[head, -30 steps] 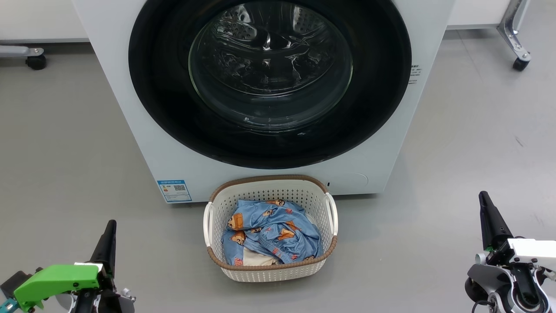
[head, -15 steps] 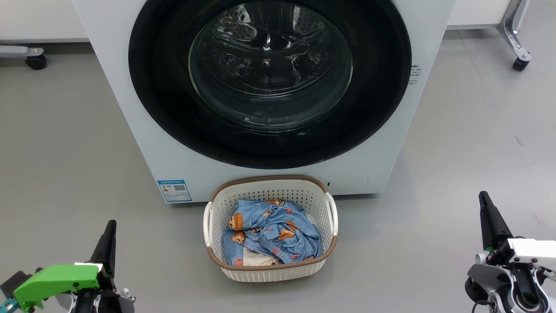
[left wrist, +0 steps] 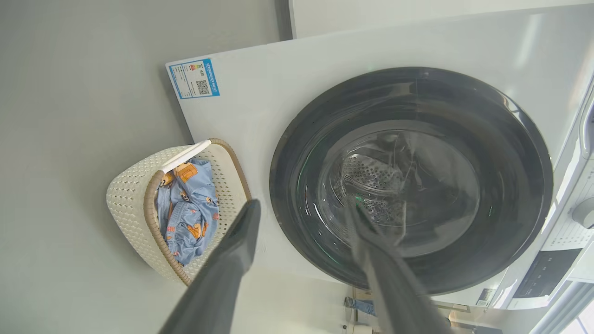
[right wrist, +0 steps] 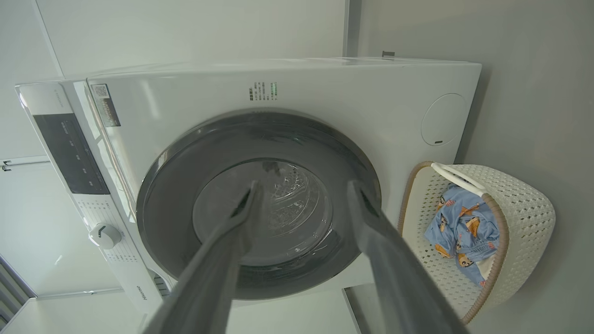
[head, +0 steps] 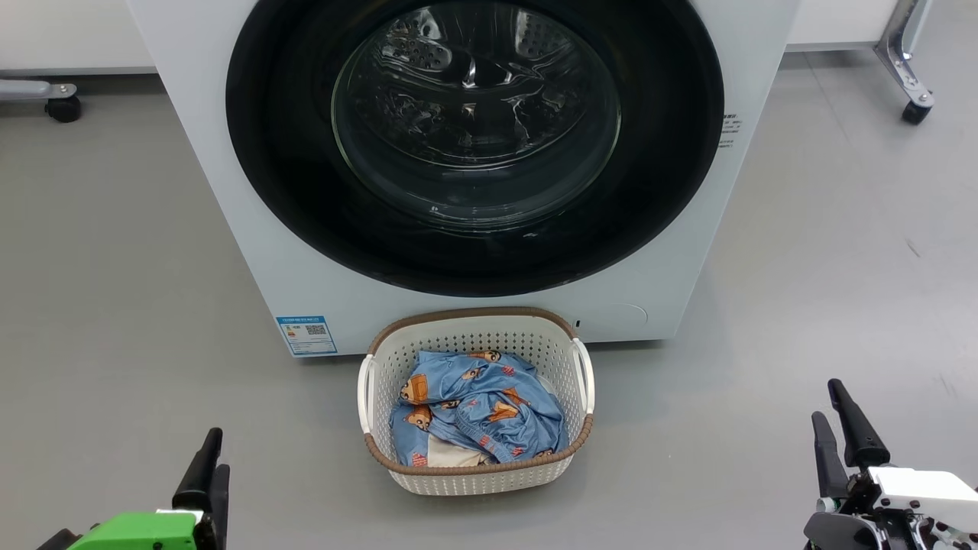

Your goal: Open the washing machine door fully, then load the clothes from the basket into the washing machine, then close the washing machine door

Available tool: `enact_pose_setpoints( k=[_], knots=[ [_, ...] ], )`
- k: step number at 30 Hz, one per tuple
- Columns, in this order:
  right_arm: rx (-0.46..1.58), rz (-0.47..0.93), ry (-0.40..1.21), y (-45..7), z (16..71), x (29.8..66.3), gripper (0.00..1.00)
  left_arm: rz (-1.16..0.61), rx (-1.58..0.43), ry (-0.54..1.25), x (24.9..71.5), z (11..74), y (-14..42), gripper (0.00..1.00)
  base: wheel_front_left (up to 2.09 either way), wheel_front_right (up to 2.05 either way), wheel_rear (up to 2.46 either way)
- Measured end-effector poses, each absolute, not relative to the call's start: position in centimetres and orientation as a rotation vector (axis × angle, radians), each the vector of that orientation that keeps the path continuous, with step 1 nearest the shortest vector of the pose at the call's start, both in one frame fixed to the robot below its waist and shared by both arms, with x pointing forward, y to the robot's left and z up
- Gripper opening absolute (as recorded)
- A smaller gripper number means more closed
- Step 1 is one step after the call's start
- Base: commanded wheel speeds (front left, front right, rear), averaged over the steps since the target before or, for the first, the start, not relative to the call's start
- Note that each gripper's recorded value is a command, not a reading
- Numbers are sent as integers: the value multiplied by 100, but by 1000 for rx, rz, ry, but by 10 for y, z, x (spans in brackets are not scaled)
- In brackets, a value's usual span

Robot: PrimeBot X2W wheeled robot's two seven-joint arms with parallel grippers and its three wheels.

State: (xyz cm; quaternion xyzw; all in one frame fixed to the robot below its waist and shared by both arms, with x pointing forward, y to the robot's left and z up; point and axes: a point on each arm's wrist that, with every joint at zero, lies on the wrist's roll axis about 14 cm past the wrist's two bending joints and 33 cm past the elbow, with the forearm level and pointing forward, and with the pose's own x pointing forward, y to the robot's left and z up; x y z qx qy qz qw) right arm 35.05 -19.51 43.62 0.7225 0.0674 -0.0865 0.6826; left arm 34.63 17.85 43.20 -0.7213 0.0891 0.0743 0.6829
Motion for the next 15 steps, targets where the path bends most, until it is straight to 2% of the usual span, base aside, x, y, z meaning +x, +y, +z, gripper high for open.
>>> enact_pose_setpoints(
  k=[15],
  knots=[
    [1568,-178,103,-196,449,355,100,163,-1572,167,350,439,178,100,0,0,0]
  ],
)
